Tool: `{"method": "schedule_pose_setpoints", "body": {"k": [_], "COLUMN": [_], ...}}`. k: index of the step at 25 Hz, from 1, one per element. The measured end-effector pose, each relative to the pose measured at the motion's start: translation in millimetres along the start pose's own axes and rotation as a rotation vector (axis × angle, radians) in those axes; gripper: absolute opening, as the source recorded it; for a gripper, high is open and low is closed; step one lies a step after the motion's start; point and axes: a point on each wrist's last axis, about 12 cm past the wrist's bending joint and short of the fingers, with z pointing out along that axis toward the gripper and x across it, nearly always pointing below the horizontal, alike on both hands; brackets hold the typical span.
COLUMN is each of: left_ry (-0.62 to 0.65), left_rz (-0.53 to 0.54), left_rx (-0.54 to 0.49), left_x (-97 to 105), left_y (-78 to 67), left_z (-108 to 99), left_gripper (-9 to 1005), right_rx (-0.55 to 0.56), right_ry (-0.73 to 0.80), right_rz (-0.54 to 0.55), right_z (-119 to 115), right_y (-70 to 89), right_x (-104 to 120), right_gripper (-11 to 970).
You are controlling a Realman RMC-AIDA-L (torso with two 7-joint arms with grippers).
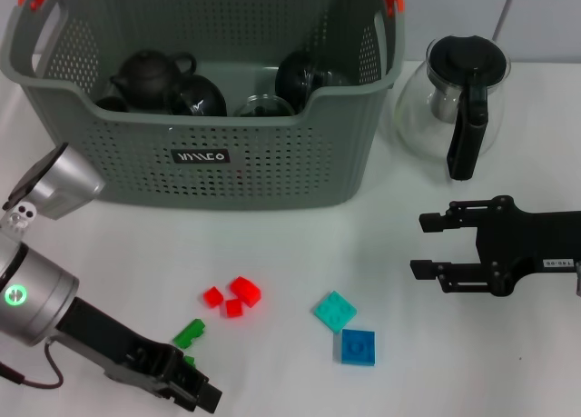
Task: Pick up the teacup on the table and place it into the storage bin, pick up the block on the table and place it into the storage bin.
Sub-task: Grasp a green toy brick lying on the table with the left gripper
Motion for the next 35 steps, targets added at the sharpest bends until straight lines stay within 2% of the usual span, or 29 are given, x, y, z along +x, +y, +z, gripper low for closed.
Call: {"method": "schedule_pose_setpoints", "body": {"k": [8,13,16,19,22,29,35], "left_ry": [-0.087,-0.138,-0.136,-0.134,-0.126,-0.046,-0.054], "left_rz": [0.136,0.352,0.513,0.569,0.608,0.61,0.642], "left_rx": [-0.003,0.047,0.049,0.038,0.023,-0.014,-0.041], "left_x": [15,25,28,27,27,29,28], "left_y": [4.0,0.8,2.1,3.3,6.3,12.6,16.7], "left_z": [-11,-20,-17,-15,-13,-4,1], "left_gripper": [335,335,335,335,335,334,335], "right_rx": [0.01,0.01,0.016,0.018,0.019,0.028,0.04], "right_ry": [0.003,0.002,0.003,0.003,0.003,0.004,0.01], "right_rz": [0.004,0.004,0.004,0.004,0.004,0.007,0.018], "right_z": [1,2,3,3,4,4,6], "right_y": [-0.5,-0.2,-1.0,-1.1,-1.4,-2.0,-2.5], "right_x": [1,1,1,1,1,2,5], "right_gripper": [683,684,684,684,684,683,683]}}
